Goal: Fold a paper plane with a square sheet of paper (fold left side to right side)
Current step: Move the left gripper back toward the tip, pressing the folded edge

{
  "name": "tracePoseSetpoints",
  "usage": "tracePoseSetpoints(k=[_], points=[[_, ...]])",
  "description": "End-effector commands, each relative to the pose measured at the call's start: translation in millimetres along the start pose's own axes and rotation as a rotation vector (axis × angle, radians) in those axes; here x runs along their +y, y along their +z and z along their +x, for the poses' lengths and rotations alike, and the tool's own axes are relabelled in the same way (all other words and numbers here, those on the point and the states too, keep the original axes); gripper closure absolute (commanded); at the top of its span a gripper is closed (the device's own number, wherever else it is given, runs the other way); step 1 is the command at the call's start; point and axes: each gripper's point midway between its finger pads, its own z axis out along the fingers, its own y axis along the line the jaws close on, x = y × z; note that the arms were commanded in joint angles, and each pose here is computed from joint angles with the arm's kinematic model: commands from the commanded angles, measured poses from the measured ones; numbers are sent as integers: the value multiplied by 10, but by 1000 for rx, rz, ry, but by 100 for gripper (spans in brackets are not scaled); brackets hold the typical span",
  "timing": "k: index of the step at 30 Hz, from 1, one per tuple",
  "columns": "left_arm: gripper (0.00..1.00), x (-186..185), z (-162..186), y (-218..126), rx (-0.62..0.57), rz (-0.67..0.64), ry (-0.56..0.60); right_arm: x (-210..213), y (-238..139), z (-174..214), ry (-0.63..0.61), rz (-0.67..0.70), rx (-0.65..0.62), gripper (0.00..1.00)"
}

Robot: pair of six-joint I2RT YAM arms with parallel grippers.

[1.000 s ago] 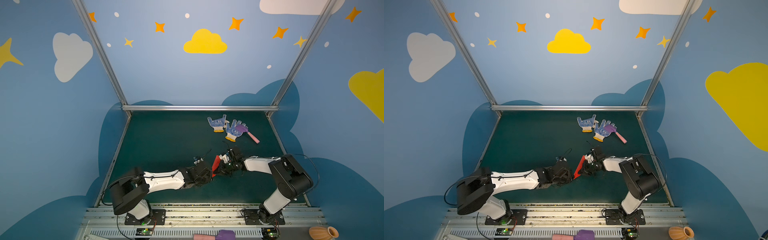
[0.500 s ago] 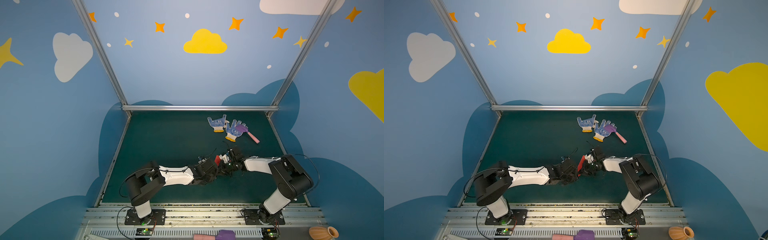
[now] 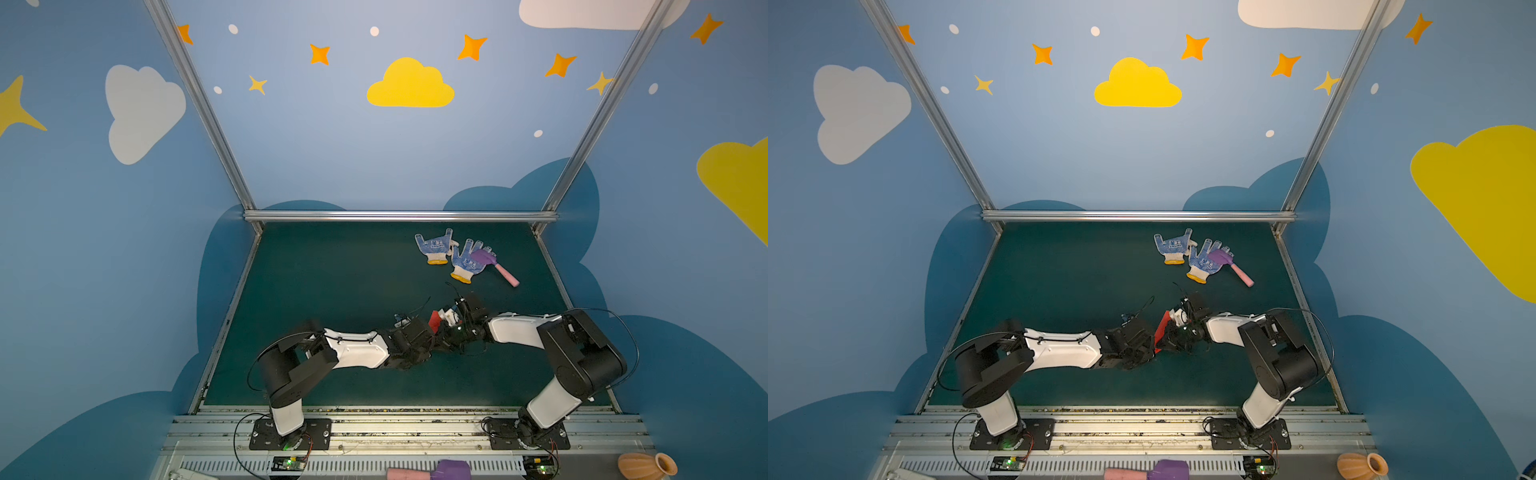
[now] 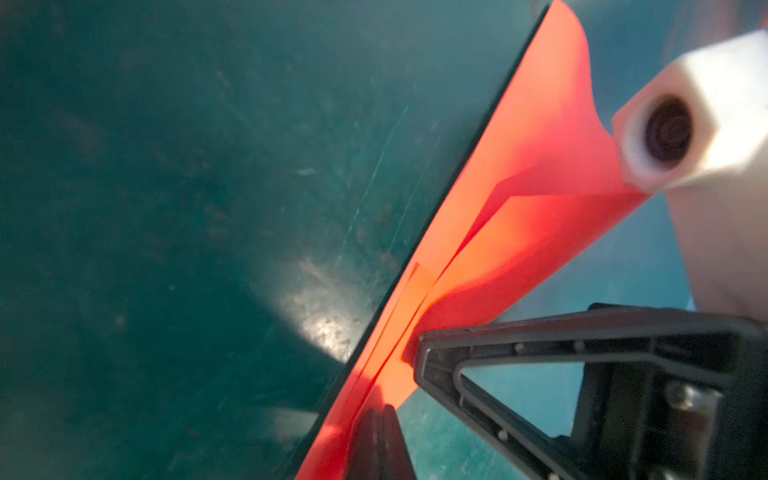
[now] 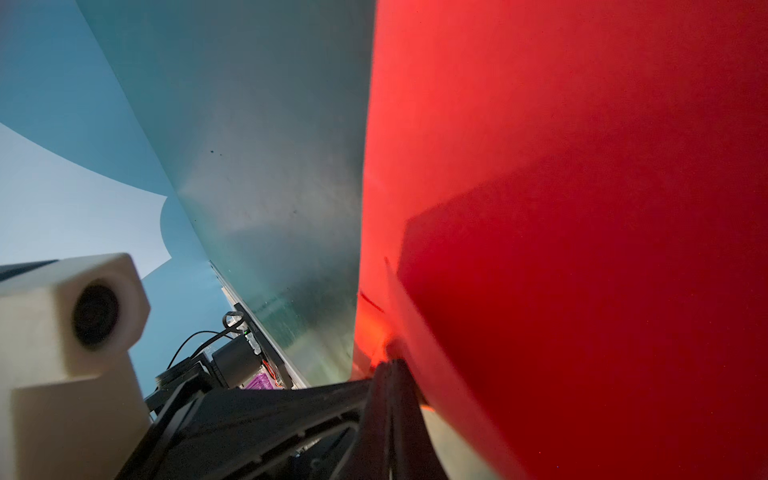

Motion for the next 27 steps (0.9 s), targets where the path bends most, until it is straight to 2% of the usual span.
tracePoseSetpoints(k=[1,27], points=[[97,272,59,-10,15,-74,-4,-678,-1,49,117,246,-46,100],[97,816,336,-262,57,-152,13,-680,-25,44,123,249,-51,100]])
